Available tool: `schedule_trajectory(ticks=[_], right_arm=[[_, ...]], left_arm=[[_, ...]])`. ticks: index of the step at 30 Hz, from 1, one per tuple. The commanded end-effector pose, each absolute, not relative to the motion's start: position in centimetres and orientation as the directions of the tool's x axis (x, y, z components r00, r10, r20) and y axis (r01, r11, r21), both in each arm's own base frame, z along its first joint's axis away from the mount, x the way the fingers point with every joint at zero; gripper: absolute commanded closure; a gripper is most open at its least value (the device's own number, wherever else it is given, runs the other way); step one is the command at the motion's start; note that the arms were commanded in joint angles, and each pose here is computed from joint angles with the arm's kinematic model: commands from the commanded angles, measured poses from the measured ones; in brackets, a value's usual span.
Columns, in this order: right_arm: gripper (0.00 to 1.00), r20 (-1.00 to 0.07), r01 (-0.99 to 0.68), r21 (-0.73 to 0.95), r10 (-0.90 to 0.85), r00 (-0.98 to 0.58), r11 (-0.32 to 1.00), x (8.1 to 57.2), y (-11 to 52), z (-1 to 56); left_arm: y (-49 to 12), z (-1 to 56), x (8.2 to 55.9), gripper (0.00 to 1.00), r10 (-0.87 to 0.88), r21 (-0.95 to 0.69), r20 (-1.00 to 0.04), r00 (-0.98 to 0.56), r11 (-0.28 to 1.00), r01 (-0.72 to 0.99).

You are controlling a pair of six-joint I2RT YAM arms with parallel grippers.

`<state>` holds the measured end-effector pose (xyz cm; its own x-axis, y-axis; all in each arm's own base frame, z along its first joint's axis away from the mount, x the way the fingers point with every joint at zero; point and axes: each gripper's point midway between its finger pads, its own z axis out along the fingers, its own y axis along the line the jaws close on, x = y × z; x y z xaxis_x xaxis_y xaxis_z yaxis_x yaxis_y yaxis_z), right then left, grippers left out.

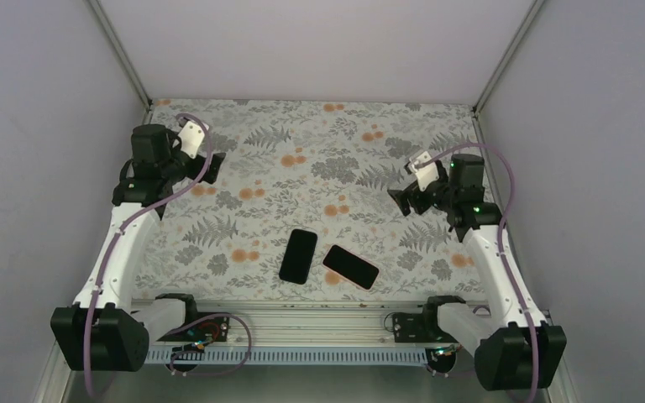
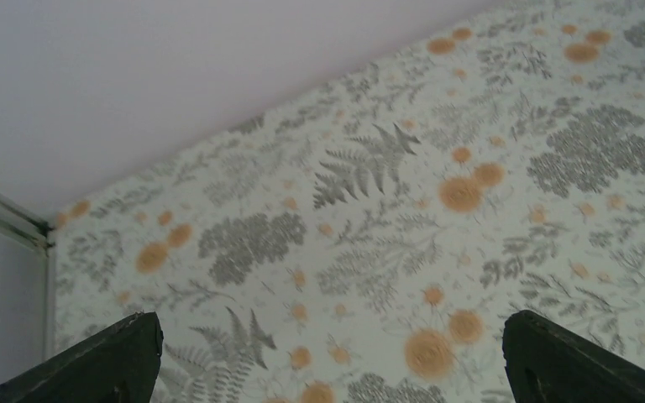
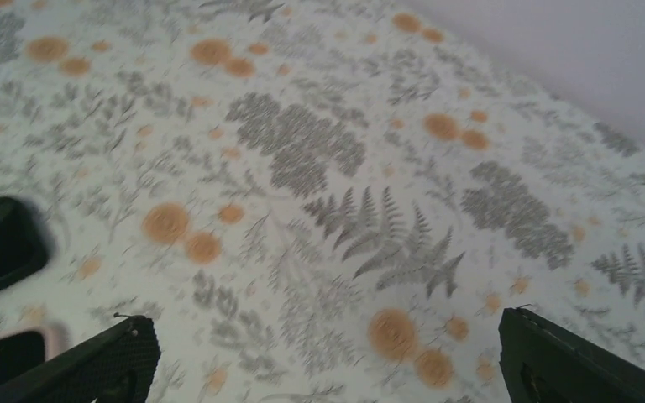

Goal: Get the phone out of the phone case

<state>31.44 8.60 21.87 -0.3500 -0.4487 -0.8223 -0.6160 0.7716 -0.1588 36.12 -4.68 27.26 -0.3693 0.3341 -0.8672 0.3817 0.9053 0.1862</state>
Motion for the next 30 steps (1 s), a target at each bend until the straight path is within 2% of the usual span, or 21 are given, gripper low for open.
schedule_trajectory(ticks=[1, 9, 12, 15, 20, 26, 30], right_arm=[[0.00, -0.741, -0.702, -0.129, -0.538, -0.401, 0.700, 27.2, 9.7, 19.2], [0.00, -0.593, -0.790, -0.126, -0.684, -0.425, 0.600, 24.0, 12.1, 15.7], [0.00, -0.485, -0.828, -0.148, -0.770, -0.416, 0.540, 22.8, 12.8, 13.7], [0.00, -0.354, -0.886, -0.062, -0.840, -0.411, 0.460, 20.2, 13.8, 11.6], [0.00, -0.243, -0.922, 0.071, -0.890, -0.387, 0.381, 17.1, 16.0, 10.2], [0.00, -0.132, -0.917, 0.170, -0.914, -0.384, 0.361, 14.7, 17.5, 8.4], [0.00, -0.039, -0.913, 0.148, -0.920, -0.389, 0.379, 14.4, 17.5, 6.3]], left_arm=[[-4.8, 27.0, 35.0, 0.00, 0.329, 0.152, -0.848, -0.416, 0.902, 0.404], [-3.6, 27.7, 34.7, 0.00, 0.313, 0.188, -0.868, -0.385, 0.926, 0.328], [-2.9, 26.7, 35.1, 0.00, 0.330, 0.211, -0.847, -0.416, 0.928, 0.307], [-2.5, 25.8, 35.3, 0.00, 0.343, 0.225, -0.831, -0.439, 0.927, 0.299], [-2.4, 24.9, 35.2, 0.00, 0.349, 0.227, -0.816, -0.461, 0.926, 0.301], [-1.9, 24.1, 35.3, 0.00, 0.371, 0.251, -0.794, -0.482, 0.922, 0.295], [-1.7, 23.5, 35.4, 0.00, 0.384, 0.261, -0.777, -0.498, 0.918, 0.300]])
